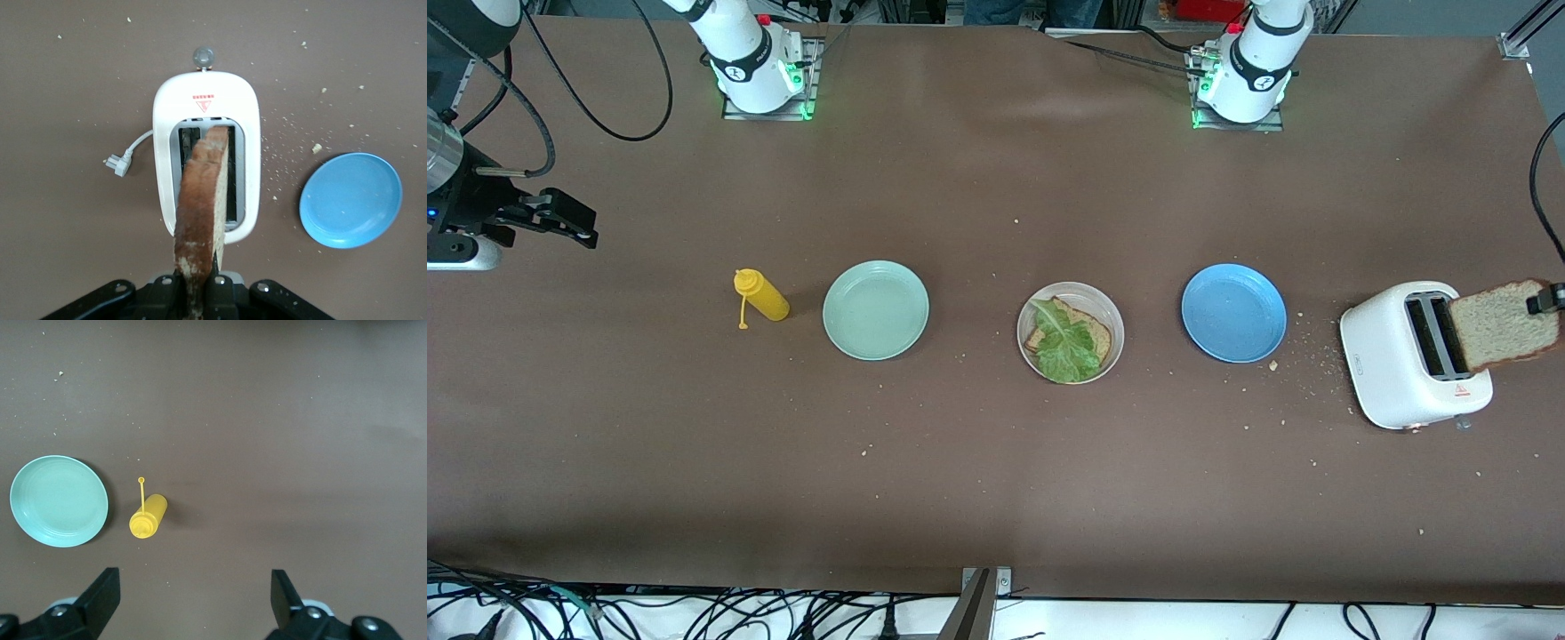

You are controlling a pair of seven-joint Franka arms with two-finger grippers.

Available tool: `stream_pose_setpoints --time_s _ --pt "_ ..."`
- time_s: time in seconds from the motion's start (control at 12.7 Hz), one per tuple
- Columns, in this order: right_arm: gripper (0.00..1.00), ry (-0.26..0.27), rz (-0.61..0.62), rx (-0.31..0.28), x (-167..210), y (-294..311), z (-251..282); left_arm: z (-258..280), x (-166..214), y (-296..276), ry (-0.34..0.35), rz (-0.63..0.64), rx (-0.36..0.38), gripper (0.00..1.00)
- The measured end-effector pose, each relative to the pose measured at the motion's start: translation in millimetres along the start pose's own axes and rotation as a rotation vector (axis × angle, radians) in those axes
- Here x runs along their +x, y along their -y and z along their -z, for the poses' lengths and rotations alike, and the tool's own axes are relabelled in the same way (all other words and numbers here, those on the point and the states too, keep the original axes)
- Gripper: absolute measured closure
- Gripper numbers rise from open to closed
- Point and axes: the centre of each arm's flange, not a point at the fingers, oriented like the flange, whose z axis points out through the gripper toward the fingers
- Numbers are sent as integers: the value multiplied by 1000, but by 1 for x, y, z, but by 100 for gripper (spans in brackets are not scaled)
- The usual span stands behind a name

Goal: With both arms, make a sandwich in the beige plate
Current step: 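Carry the bread slice with the left gripper over the beige plate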

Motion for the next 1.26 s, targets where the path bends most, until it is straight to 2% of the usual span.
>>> stream_pose_setpoints --time_s 0.32,0.47,0.63,0.79,0.95,1.11,1.26 --pt "0 -31 3 1 4 2 1 56 -30 -34 -57 -31 -166 92" --pt "0 -33 8 1 7 5 -4 78 -40 -53 -108 -24 -285 92" --pt "0 -28 8 1 9 5 -8 83 -39 -73 -118 -5 -433 92" --pt "0 -26 -2 1 9 -1 -8 56 -26 -100 -64 -32 -594 92" --pt "0 -28 -10 1 9 -6 -9 3 -2 -138 42 -60 -749 92" --pt "0 -27 -9 1 10 -5 -10 -65 27 -190 147 -90 -842 92" --pt "0 -21 -8 1 10 -5 -12 -135 45 -249 186 -135 -910 92"
